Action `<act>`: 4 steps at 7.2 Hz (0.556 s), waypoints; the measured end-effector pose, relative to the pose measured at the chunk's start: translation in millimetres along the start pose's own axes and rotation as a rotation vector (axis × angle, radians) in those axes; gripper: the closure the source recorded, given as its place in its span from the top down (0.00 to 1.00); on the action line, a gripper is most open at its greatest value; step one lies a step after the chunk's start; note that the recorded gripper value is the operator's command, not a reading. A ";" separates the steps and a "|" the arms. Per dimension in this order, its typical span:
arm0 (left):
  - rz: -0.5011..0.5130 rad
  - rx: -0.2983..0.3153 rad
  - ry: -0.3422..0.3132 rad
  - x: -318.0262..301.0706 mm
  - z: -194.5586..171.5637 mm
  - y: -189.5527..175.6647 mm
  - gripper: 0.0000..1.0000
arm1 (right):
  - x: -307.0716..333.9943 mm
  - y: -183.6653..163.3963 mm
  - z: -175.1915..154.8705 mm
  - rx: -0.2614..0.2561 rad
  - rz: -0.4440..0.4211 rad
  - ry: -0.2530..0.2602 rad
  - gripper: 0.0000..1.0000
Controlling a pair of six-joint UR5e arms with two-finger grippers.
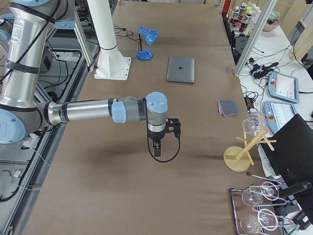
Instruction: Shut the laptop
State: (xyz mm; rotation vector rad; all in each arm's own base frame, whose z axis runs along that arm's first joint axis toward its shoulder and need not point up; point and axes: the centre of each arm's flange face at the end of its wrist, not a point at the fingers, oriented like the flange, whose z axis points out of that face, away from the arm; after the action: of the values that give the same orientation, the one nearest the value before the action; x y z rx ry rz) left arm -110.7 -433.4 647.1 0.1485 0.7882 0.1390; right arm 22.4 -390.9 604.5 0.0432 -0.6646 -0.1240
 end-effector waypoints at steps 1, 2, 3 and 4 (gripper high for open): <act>-0.020 0.002 -0.004 -0.4 -3.7 24.4 0.99 | 4.6 0.4 5.3 0.005 -0.008 -0.007 1.00; -0.028 0.001 -0.018 3.0 -9.4 34.9 0.99 | 4.9 1.1 7.3 0.011 -0.015 -0.022 1.00; -0.028 0.001 -0.026 7.4 -14.1 38.2 0.99 | 4.2 3.7 9.4 0.008 -0.014 -0.049 1.00; -0.018 0.007 -0.028 12.1 -18.6 37.7 0.99 | 3.7 7.9 11.7 0.002 -0.010 -0.075 1.00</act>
State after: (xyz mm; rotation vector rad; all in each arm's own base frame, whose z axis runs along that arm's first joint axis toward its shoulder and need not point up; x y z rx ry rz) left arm -118.2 -392.8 632.7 0.1498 0.7623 0.1165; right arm 18.7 -383.5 616.6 0.0442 -0.7397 -0.1355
